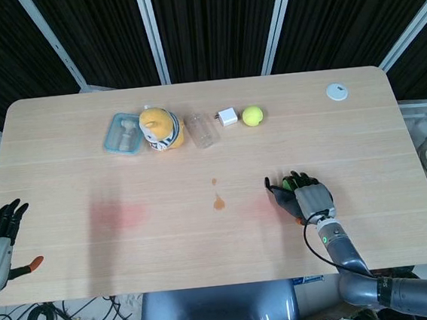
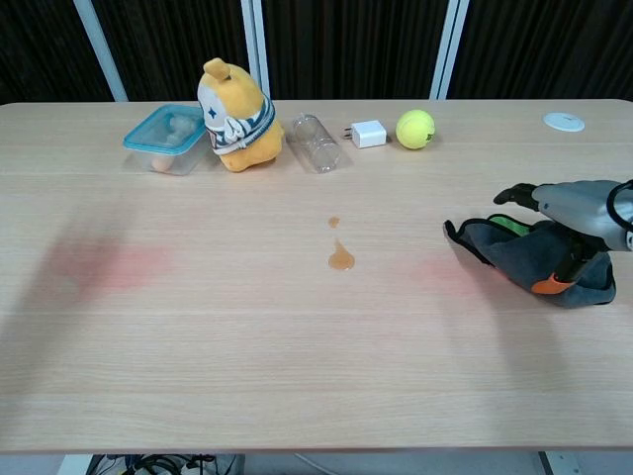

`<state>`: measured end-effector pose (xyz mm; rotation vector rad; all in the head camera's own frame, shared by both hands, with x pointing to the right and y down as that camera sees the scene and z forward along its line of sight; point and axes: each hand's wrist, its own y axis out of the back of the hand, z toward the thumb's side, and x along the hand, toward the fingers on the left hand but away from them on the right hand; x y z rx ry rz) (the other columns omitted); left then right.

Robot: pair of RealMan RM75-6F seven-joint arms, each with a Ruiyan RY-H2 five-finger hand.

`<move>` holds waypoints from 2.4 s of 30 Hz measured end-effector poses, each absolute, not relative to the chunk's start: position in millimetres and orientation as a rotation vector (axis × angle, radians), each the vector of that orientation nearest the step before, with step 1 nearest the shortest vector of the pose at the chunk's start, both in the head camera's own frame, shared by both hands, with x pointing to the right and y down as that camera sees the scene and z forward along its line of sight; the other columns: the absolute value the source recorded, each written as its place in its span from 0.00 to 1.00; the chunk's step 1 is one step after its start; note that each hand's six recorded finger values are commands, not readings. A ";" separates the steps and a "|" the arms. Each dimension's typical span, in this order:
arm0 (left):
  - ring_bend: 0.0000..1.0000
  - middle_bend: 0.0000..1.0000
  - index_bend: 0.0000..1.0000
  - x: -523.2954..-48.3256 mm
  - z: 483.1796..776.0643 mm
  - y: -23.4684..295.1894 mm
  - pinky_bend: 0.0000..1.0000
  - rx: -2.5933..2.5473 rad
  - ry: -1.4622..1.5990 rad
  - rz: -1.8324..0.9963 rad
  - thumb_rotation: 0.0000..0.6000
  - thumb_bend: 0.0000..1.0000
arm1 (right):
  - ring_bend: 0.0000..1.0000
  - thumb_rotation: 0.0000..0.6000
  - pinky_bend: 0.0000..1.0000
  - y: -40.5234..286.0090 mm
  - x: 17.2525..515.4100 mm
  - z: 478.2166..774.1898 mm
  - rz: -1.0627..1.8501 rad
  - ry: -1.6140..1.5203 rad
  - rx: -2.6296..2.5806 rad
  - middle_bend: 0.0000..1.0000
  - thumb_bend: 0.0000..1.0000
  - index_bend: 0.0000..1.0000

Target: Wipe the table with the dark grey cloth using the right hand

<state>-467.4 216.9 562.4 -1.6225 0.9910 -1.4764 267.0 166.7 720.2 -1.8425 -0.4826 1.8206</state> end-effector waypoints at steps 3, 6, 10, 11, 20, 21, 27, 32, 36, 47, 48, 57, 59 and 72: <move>0.00 0.00 0.00 -467.6 562.6 216.8 0.00 -1.623 0.993 -1.478 1.00 0.00 | 0.00 1.00 0.17 166.9 266.9 720.0 1.823 -0.480 -1.847 0.00 0.07 0.00; 0.00 0.00 0.00 -467.3 562.2 216.7 0.00 -1.624 0.996 -1.475 1.00 0.00 | 0.00 1.00 0.17 166.8 267.5 719.1 1.824 -0.481 -1.847 0.00 0.07 0.00; 0.00 0.00 0.00 -467.5 560.4 217.8 0.00 -1.620 0.997 -1.470 1.00 0.00 | 0.00 1.00 0.17 166.4 267.9 719.1 1.824 -0.483 -1.849 0.00 0.07 0.00; 0.00 0.00 0.00 -467.9 559.9 218.3 0.00 -1.618 0.997 -1.470 1.00 0.00 | 0.00 1.00 0.17 166.6 268.3 719.9 1.825 -0.479 -1.847 0.00 0.07 0.00; 0.00 0.00 0.00 -467.1 561.7 216.3 0.00 -1.621 0.997 -1.470 1.00 0.00 | 0.00 1.00 0.17 167.9 270.4 725.6 1.847 -0.461 -1.846 0.00 0.07 0.00; 0.00 0.00 0.00 -466.7 561.7 216.5 0.00 -1.622 0.997 -1.470 1.00 0.00 | 0.00 1.00 0.17 167.7 271.2 726.0 1.851 -0.460 -1.845 0.00 0.07 0.00; 0.00 0.00 0.00 -467.7 561.8 216.6 0.00 -1.620 0.999 -1.476 1.00 0.00 | 0.00 1.00 0.17 165.4 273.1 728.3 1.865 -0.452 -1.839 0.00 0.10 0.00; 0.00 0.00 0.00 -466.8 562.5 217.1 0.00 -1.622 0.992 -1.476 1.00 0.00 | 0.00 1.00 0.17 162.5 271.5 729.9 1.867 -0.453 -1.840 0.00 0.11 0.00; 0.00 0.00 0.00 -467.2 562.9 217.2 0.00 -1.622 0.990 -1.480 1.00 0.00 | 0.00 1.00 0.17 159.1 272.2 731.6 1.874 -0.457 -1.833 0.00 0.11 0.00; 0.00 0.00 0.00 -467.3 564.4 217.2 0.00 -1.622 0.982 -1.489 1.00 0.00 | 0.23 1.00 0.41 151.7 285.3 740.9 1.958 -0.462 -1.820 0.20 0.44 0.16; 0.00 0.00 0.00 -467.1 564.6 217.2 0.00 -1.623 0.981 -1.489 1.00 0.00 | 0.29 1.00 0.47 151.3 286.1 741.6 1.960 -0.464 -1.819 0.26 0.48 0.22; 0.00 0.00 0.00 -465.3 564.3 217.2 0.00 -1.628 0.984 -1.479 1.00 0.00 | 0.73 1.00 0.84 147.1 278.2 739.5 1.872 -0.517 -1.841 0.65 0.68 0.73; 0.00 0.00 0.00 -464.8 564.4 217.3 0.00 -1.630 0.983 -1.476 1.00 0.00 | 0.74 1.00 0.84 145.1 273.3 736.5 1.828 -0.537 -1.849 0.66 0.70 0.76; 0.00 0.00 0.00 -462.9 563.8 218.3 0.00 -1.648 0.994 -1.469 1.00 0.00 | 0.74 1.00 0.84 144.2 211.2 725.3 1.598 -0.597 -1.948 0.67 0.71 0.78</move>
